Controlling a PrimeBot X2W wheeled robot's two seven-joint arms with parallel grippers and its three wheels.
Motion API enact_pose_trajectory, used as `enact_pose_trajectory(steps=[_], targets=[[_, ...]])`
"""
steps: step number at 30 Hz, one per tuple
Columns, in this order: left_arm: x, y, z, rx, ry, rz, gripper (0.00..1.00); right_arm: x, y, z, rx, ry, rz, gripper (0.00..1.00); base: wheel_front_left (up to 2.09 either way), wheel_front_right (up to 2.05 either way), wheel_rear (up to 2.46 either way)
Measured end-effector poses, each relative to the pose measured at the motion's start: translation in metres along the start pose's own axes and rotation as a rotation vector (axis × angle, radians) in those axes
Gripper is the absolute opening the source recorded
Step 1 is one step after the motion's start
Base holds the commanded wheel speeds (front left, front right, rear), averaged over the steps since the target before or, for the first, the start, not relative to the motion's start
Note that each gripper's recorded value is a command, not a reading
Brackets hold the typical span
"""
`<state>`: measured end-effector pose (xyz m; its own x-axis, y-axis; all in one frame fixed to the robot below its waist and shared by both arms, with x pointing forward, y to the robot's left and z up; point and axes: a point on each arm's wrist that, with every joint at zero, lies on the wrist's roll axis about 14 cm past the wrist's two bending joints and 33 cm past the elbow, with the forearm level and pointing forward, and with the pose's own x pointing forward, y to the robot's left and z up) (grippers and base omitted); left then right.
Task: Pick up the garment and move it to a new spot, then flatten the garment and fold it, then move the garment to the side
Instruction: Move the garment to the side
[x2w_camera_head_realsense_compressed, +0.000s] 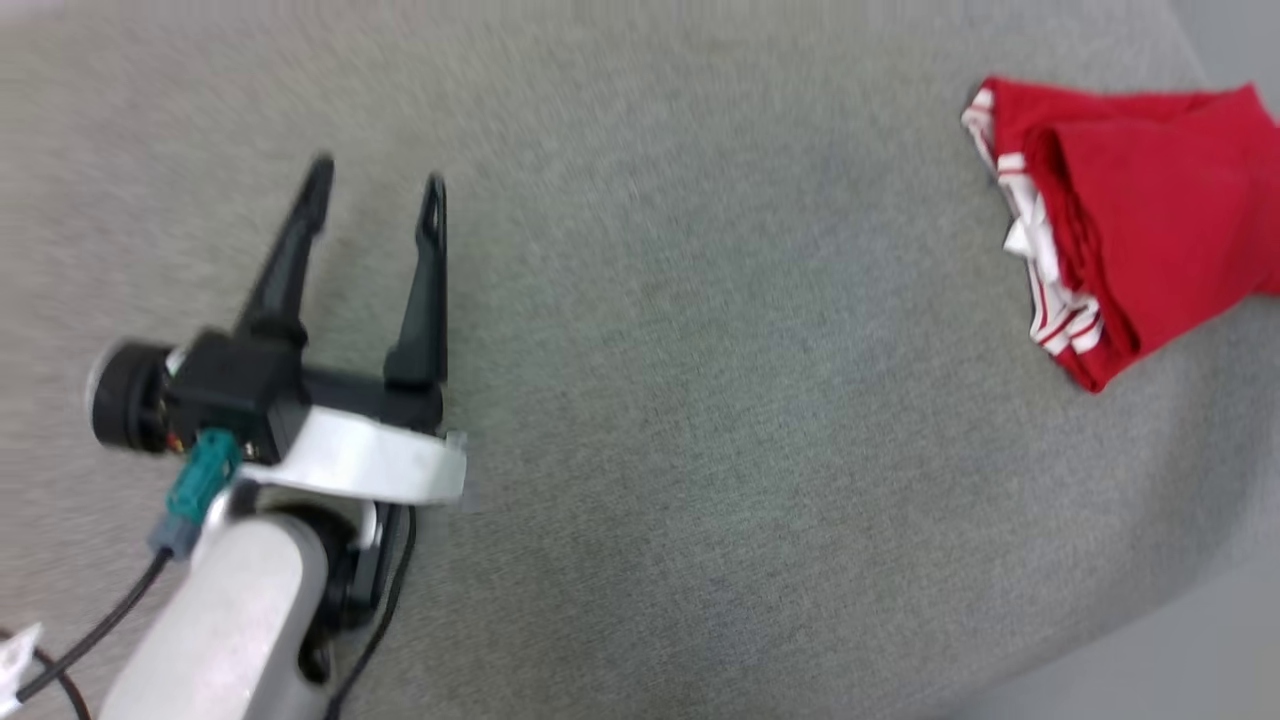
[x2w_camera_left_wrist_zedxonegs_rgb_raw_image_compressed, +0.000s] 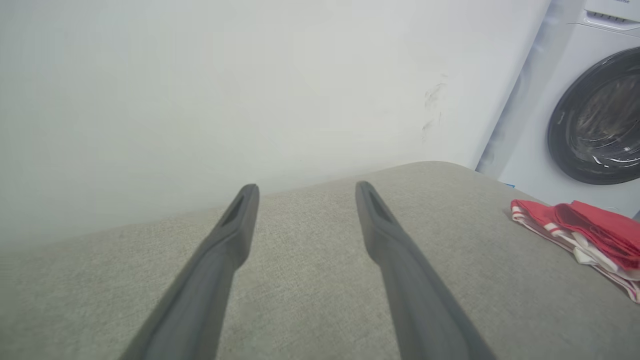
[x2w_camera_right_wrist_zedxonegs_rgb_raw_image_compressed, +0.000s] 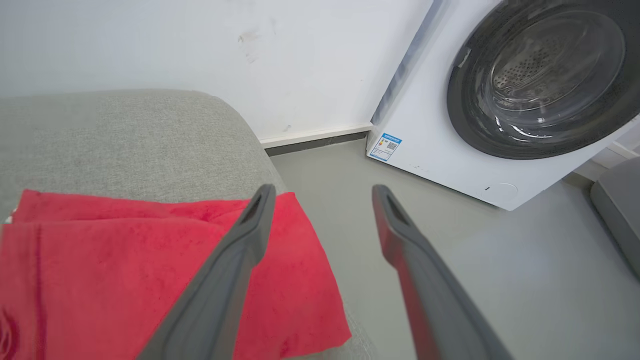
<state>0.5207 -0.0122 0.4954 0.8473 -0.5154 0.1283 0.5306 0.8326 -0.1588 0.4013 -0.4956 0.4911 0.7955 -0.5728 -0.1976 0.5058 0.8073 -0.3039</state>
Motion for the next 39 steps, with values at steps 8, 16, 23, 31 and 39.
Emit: enact_pose_trajectory(steps=[8, 16, 23, 31, 39], targets=[[-0.054, 0.016, 0.025, 0.033, 0.016, 0.129, 1.00, -0.047, 0.035, -0.006, 0.049, -0.049, 0.146, 1.00, 0.00, 0.00, 0.00], [-0.106, 0.040, 0.049, 0.071, 0.007, 0.269, 1.00, -0.090, 0.102, 0.002, 0.155, -0.109, 0.332, 1.00, 0.00, 0.00, 0.00], [-0.148, 0.060, 0.063, 0.079, -0.008, 0.386, 1.00, -0.126, 0.156, 0.032, 0.252, -0.203, 0.473, 1.00, 0.00, 0.00, 0.00], [-0.194, 0.065, 0.070, 0.112, -0.007, 0.452, 1.00, -0.176, 0.178, 0.065, 0.296, -0.311, 0.566, 1.00, 0.00, 0.00, 0.00], [-0.221, 0.061, 0.073, 0.136, -0.001, 0.472, 1.00, -0.219, 0.189, 0.071, 0.318, -0.322, 0.626, 1.00, 0.00, 0.00, 0.00]])
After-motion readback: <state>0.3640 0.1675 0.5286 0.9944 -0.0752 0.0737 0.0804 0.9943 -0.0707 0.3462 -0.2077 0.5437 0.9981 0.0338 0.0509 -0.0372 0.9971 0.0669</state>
